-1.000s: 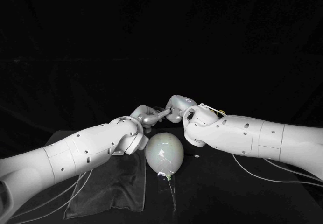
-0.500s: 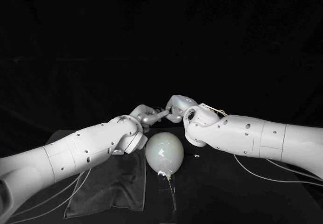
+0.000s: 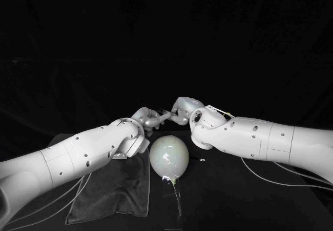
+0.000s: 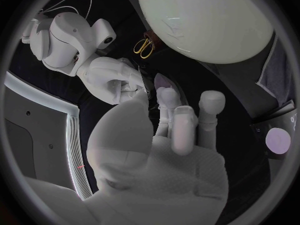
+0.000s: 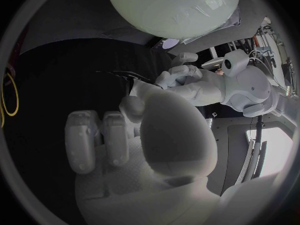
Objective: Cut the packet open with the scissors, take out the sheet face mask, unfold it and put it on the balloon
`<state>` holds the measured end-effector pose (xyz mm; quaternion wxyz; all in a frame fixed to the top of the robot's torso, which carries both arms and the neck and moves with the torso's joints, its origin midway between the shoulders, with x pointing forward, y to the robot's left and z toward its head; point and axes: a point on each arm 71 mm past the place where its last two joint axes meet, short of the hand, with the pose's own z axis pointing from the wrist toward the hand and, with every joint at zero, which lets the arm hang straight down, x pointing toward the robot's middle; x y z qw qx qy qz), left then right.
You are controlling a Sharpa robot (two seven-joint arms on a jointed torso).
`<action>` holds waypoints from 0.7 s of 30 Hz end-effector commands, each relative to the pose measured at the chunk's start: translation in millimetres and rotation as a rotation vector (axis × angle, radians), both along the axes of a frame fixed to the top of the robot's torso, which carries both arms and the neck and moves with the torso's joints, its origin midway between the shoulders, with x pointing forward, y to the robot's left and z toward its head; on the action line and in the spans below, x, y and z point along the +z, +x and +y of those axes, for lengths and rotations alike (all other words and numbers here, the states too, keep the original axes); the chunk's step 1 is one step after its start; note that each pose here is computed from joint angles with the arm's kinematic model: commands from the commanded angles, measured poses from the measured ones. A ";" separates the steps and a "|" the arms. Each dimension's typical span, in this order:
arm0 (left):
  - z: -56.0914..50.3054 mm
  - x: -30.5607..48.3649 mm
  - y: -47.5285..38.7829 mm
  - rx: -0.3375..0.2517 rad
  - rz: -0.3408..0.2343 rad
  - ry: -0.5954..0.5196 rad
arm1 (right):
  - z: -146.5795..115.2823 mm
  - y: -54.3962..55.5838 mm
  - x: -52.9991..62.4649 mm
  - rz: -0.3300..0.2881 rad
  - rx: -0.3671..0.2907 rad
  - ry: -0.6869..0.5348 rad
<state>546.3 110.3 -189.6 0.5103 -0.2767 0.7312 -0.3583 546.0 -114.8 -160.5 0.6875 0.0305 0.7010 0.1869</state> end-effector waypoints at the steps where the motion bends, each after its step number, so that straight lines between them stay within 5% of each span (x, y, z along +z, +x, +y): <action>1: -1.9 1.0 -0.3 -0.027 0.019 -0.015 | 0.1 0.1 0.8 -0.005 0.002 -0.009; 21: -3.4 5.5 2.1 -0.023 -0.002 -0.076 | 3.5 -5.3 0.1 0.015 0.026 -0.001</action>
